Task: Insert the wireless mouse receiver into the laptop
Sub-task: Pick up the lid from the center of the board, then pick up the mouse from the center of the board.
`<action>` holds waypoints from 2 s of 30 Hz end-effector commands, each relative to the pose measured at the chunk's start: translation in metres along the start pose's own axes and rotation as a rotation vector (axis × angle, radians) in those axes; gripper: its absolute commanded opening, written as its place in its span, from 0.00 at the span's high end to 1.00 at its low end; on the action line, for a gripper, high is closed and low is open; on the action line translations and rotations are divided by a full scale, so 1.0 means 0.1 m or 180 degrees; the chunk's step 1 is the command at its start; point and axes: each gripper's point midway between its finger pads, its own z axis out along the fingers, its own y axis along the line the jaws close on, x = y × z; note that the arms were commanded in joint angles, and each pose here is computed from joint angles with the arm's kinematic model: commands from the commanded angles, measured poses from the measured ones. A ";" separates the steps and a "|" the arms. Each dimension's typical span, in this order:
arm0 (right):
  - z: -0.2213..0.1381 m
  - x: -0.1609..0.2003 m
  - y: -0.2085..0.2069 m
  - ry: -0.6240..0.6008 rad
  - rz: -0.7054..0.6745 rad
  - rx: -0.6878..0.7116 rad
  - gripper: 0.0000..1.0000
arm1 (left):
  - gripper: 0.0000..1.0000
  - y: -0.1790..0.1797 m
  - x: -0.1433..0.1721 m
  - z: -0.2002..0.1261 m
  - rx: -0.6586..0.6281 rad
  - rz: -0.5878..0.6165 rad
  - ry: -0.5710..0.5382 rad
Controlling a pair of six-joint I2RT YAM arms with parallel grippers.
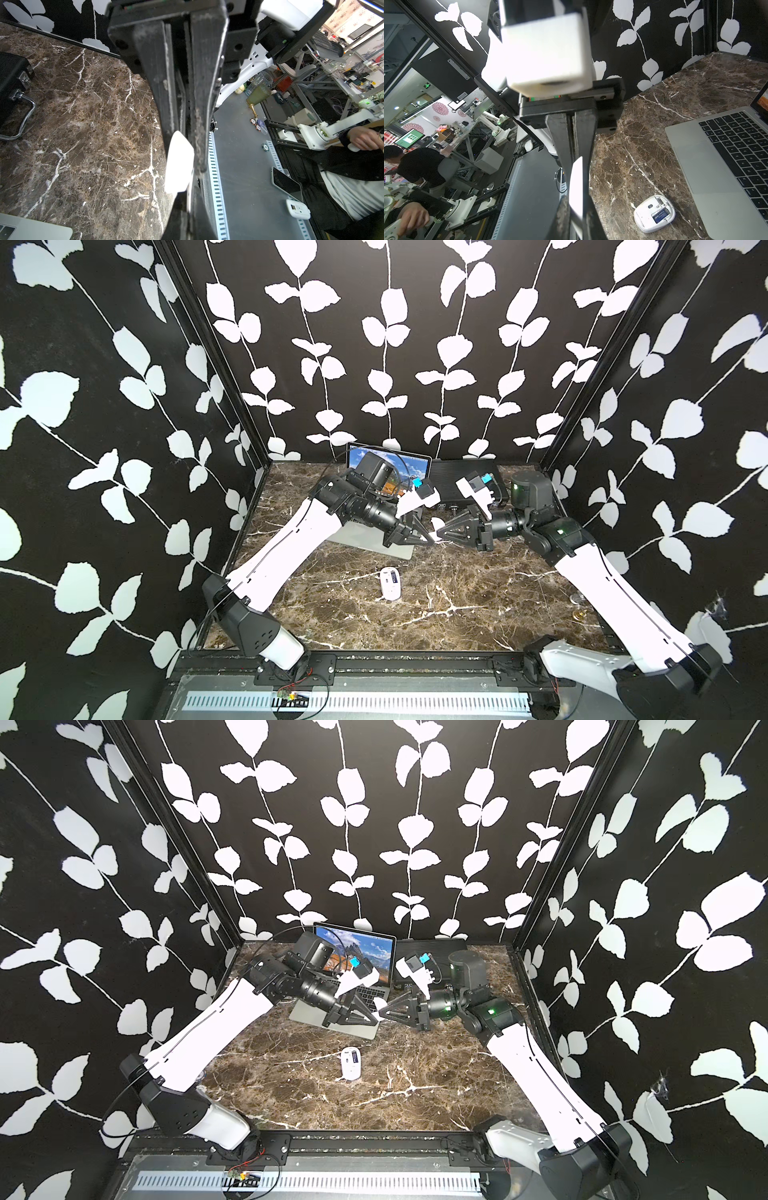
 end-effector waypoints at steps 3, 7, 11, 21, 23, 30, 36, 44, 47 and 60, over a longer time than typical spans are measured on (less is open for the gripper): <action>-0.01 -0.15 0.17 -0.0105 -0.0176 -0.0135 0.79 | 1.00 0.02 0.04 -0.06 -0.0152 0.0048 0.0091; -0.01 -0.15 0.18 -0.0097 -0.0135 -0.0197 0.79 | 1.00 0.02 0.04 -0.06 -0.0154 0.0057 0.0098; 0.00 -0.13 0.19 -0.0075 -0.0107 -0.0241 0.89 | 1.00 0.01 0.05 -0.06 -0.0154 0.0048 0.0101; -0.01 -0.12 0.19 -0.0082 -0.0121 -0.0216 1.00 | 0.50 0.19 0.17 -0.10 -0.0557 -0.0033 0.0238; -0.02 -0.09 0.15 -0.0085 -0.0138 -0.0113 1.00 | 0.34 0.33 0.27 -0.14 -0.0877 -0.0181 0.0319; -0.15 0.11 -0.22 -0.0177 0.0146 0.0441 1.00 | 0.01 0.71 0.73 -0.51 -0.2239 -0.0597 0.0180; -0.33 0.54 -0.57 -0.0218 0.0536 0.0989 1.00 | 0.01 0.85 1.44 -0.71 -0.2908 -0.1520 0.0074; -0.37 0.73 -0.83 -0.0121 0.0663 0.1143 1.00 | 0.01 0.84 2.26 -0.61 -0.3858 -0.2748 -0.0288; -0.36 0.69 -0.88 -0.0102 0.0651 0.1126 1.00 | 0.01 0.85 2.36 -0.37 -0.3939 -0.2861 -0.0368; -0.40 0.60 -1.03 -0.0199 0.0667 0.1203 1.00 | 0.01 1.22 2.59 0.49 -0.4234 -0.2927 0.0443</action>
